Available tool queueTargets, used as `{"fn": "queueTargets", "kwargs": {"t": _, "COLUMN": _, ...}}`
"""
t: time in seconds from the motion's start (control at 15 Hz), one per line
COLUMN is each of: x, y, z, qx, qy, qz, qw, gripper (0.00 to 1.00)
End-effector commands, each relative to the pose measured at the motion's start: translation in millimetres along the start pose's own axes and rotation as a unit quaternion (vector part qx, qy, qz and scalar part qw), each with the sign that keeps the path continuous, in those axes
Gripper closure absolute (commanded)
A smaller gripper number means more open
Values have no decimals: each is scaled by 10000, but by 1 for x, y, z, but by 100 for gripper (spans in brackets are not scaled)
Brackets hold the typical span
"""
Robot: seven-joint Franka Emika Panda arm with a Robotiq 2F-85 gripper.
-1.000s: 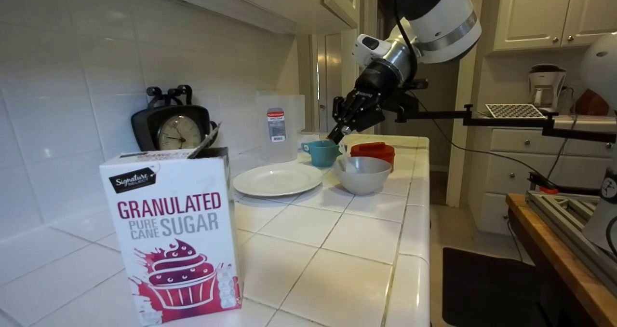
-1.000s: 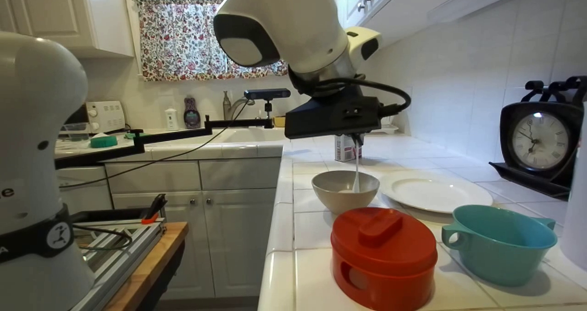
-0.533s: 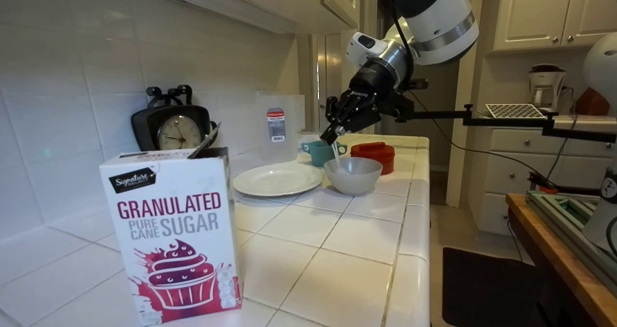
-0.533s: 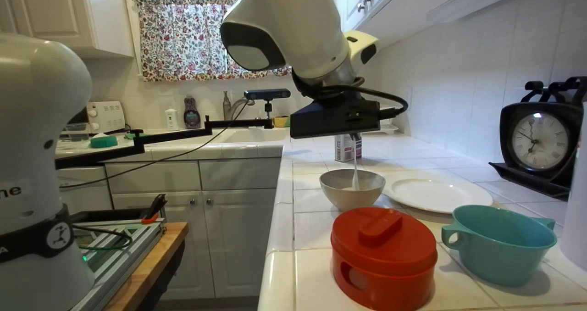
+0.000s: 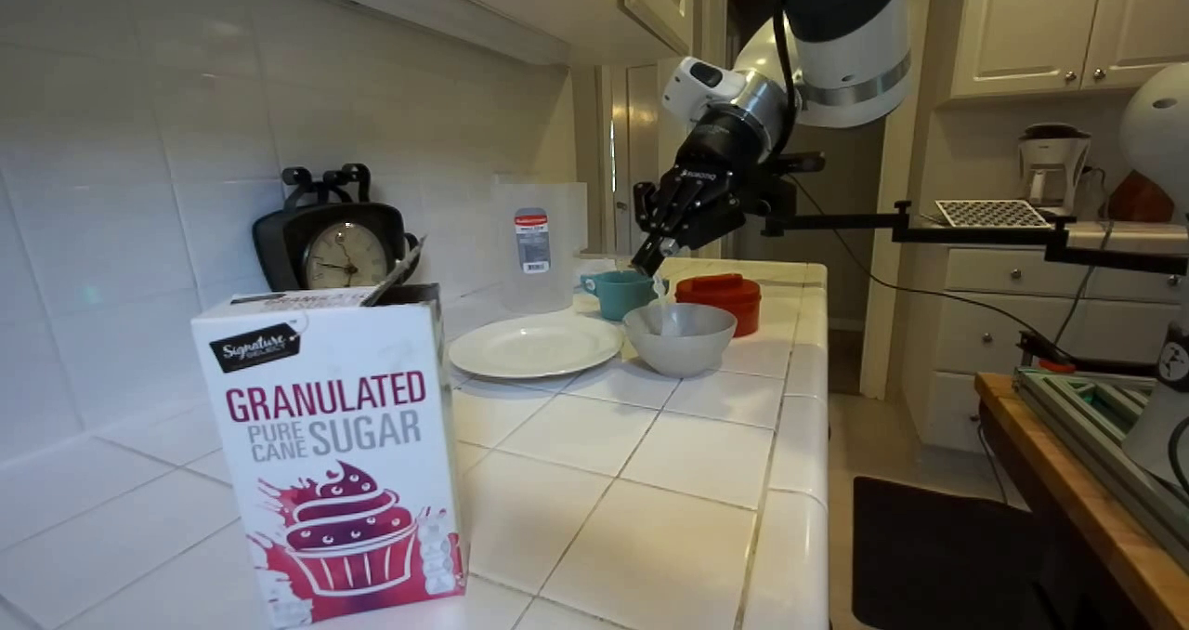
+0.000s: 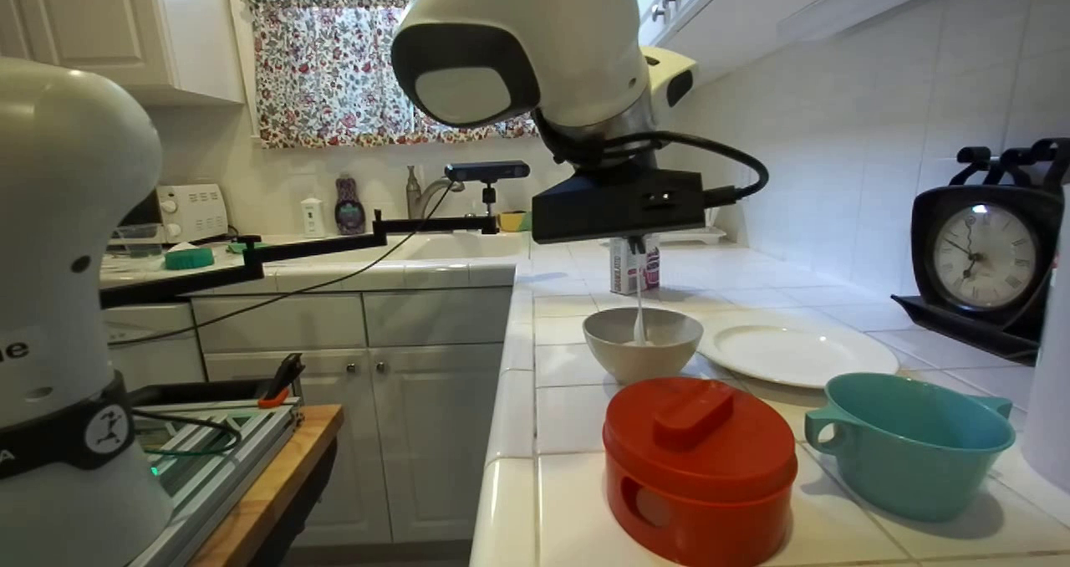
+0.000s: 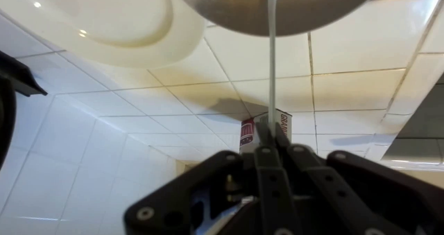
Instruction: Use the spoon in the blue bowl to stir the contents in the grey bowl then place the spoon back
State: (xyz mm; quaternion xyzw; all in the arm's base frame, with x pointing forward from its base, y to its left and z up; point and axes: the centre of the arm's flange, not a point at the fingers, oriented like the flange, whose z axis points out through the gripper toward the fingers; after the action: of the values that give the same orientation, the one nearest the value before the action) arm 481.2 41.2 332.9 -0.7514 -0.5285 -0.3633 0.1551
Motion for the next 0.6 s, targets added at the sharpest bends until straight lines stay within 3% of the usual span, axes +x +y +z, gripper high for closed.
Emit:
{"fn": "queueTargets", "kwargs": {"t": 0.0, "x": 3, "y": -5, "z": -6, "qx": 429, "qy": 186, "qz": 73, "qw": 9989, "gripper": 99}}
{"fn": "queueTargets", "kwargs": {"t": 0.2, "x": 7, "y": -7, "z": 3, "qx": 516, "qy": 288, "qz": 52, "qw": 9982, "gripper": 99}}
{"fn": "queueTargets", "kwargs": {"t": 0.53, "x": 9, "y": 0, "z": 15, "qx": 337, "qy": 503, "qz": 32, "qw": 9982, "gripper": 99}}
